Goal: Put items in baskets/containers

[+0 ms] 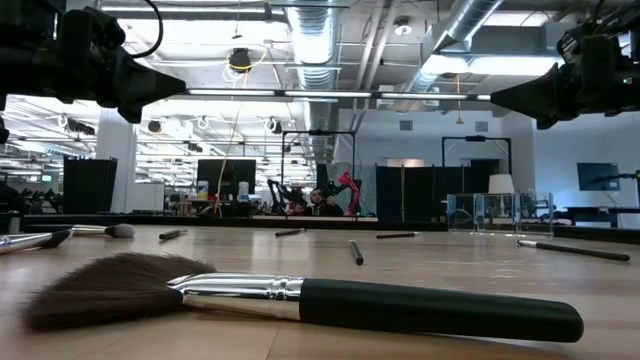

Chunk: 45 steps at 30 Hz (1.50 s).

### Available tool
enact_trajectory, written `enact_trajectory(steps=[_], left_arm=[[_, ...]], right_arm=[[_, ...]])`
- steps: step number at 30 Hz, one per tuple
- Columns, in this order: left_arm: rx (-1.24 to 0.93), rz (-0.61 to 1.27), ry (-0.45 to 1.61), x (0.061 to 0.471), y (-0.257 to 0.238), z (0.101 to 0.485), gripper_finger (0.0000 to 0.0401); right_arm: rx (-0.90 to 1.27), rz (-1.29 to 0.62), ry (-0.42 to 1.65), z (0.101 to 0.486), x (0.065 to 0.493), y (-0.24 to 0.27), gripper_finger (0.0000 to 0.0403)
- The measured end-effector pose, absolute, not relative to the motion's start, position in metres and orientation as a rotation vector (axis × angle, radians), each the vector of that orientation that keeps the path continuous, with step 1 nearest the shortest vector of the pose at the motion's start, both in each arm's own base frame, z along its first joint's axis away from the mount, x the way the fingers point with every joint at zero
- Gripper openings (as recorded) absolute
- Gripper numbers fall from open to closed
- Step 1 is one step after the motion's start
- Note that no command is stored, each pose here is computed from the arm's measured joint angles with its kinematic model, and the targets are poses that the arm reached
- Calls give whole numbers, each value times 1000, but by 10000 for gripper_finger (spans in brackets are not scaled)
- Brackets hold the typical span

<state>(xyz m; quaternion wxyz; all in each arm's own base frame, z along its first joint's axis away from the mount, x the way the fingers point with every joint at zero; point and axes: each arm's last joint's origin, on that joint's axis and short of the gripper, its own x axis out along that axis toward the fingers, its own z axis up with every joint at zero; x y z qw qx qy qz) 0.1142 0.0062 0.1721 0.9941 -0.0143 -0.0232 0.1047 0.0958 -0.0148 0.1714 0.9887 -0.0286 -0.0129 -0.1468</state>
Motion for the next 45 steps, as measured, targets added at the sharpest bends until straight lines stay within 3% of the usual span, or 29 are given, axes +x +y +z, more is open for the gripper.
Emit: enact_trajectory(steps=[37, 45], left_arm=[[-35, 209, -105, 114, 6, 178, 6], [-75, 206, -111, 114, 6, 178, 6]], right_arm=[[-154, -296, -14, 172, 96, -15, 0], [-96, -304, -185, 187, 94, -15, 0]])
